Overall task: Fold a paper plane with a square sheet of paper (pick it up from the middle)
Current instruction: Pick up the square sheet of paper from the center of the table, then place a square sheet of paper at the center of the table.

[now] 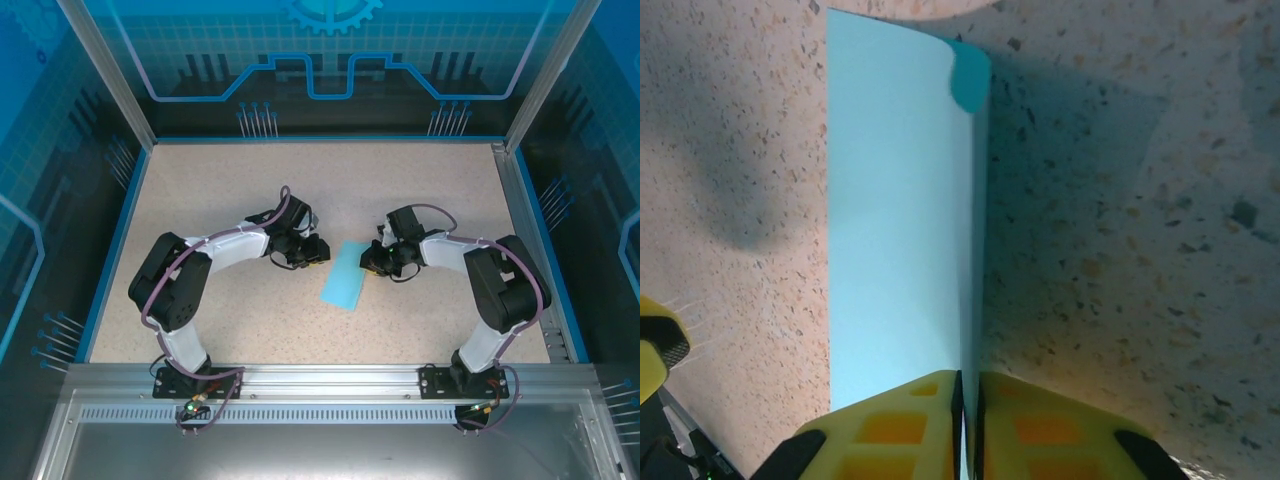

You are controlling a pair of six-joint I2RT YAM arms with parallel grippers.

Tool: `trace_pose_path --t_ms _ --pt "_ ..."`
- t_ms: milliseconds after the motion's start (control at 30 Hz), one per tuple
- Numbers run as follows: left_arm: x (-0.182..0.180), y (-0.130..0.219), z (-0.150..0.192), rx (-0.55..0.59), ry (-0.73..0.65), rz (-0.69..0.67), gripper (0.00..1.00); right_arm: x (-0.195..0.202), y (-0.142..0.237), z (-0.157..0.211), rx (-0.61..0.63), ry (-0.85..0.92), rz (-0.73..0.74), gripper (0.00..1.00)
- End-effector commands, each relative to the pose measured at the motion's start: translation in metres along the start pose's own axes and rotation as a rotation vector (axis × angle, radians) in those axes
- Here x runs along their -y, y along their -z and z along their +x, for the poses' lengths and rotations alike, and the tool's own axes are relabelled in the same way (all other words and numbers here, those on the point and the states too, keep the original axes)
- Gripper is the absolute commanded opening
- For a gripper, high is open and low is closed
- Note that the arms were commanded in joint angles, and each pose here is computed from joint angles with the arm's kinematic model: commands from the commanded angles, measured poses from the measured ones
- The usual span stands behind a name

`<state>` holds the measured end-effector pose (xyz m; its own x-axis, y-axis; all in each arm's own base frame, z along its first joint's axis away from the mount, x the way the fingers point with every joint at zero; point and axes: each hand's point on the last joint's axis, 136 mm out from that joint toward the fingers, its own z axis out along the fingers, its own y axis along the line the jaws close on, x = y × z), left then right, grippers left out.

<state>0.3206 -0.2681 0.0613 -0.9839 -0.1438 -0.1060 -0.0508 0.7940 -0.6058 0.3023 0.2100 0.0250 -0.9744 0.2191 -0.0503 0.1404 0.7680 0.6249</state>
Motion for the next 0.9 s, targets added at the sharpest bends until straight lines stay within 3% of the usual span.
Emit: trace_pose_path --t_ms 0,367,533,867 --pt "-0.002 0.012 -0.003 0.033 0.025 -0.008 0.25 -0.031 0.008 -0.004 -0.005 0.055 -0.100 0.09" --pt "-0.037 0.065 -0.022 0.214 0.182 -0.015 0.32 -0.117 0.050 -0.007 -0.005 0.244 -0.386 0.09" --pt "-0.036 0.077 -0.022 0.222 0.191 0.019 0.38 -0.119 0.036 -0.009 -0.053 0.226 -0.432 0.09" --pt "-0.024 0.061 -0.009 0.107 0.165 0.124 0.46 -0.070 -0.018 -0.024 -0.122 0.150 -0.281 0.13"
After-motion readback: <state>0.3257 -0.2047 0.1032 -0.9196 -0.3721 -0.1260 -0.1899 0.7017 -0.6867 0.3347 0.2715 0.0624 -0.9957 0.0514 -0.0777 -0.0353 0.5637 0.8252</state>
